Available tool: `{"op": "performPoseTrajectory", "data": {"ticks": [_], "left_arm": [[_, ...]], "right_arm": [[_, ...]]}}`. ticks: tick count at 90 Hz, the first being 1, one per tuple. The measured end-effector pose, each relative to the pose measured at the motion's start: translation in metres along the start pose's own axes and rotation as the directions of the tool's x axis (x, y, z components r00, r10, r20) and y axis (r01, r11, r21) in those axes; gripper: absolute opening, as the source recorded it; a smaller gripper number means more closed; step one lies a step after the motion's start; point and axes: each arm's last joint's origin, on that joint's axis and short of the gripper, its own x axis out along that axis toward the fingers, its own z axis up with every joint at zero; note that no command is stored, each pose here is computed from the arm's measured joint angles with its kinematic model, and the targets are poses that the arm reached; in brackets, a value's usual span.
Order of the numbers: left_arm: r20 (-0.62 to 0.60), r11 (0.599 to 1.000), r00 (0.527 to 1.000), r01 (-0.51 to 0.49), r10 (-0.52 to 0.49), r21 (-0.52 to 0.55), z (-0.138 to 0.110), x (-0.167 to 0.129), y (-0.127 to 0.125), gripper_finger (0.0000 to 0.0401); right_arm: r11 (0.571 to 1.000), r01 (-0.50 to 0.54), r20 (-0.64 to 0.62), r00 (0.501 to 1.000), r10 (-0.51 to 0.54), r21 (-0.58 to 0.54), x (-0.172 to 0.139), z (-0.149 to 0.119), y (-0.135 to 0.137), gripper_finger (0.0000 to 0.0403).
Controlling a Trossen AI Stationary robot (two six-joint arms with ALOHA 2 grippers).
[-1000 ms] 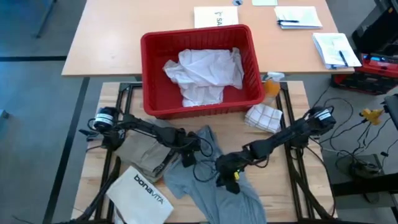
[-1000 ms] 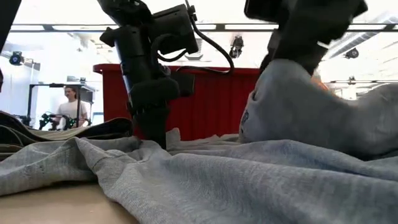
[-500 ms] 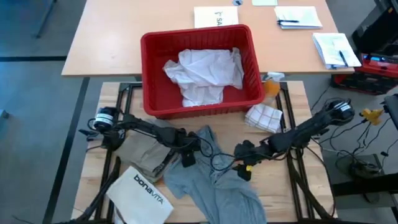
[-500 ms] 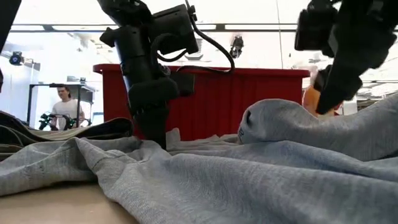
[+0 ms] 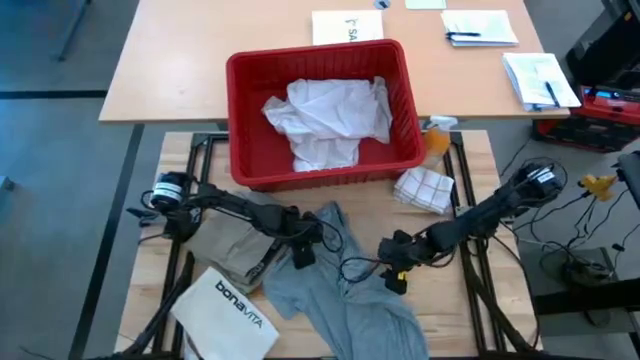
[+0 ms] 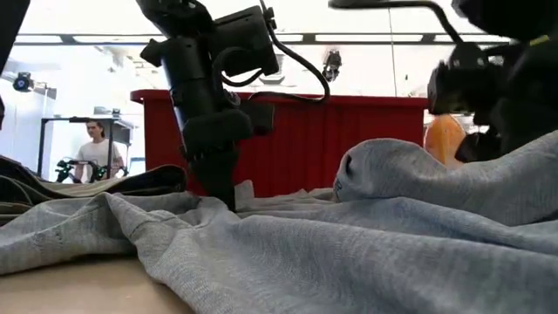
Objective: Fold laundry
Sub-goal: Fold the gray shirt
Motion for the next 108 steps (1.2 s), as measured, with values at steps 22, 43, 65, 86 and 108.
{"op": "performPoseTrajectory", "data": {"ticks": [22, 43, 65, 86, 108], "left_arm": [[0.004, 1.000, 1.000, 0.001, -0.001, -0.024, 0.000, 0.000, 0.000, 0.0000], [0.006, 1.000, 1.000, 0.002, -0.001, -0.028, 0.000, 0.000, 0.000, 0.0000], [0.009, 1.000, 1.000, 0.001, -0.001, -0.028, 0.001, 0.000, 0.000, 0.0000], [0.016, 1.000, 1.000, 0.000, 0.001, -0.029, 0.001, 0.000, 0.000, 0.0000], [0.033, 0.999, 0.999, 0.007, -0.005, -0.037, 0.003, 0.000, 0.000, 0.0000]], "right_arm": [[0.999, 0.004, -0.018, 1.000, -0.005, -0.044, 0.004, -0.003, 0.003, 0.0119], [0.998, -0.017, -0.060, 0.998, 0.020, 0.059, -0.012, -0.006, 0.002, 0.0004], [0.967, 0.132, -0.061, 0.991, -0.122, 0.219, -0.047, -0.016, -0.010, 0.0000], [0.804, 0.390, -0.158, 0.920, -0.359, 0.449, -0.102, -0.023, -0.027, 0.0000], [0.654, 0.527, -0.387, 0.848, -0.362, 0.543, -0.123, -0.033, -0.032, 0.0000]]}}
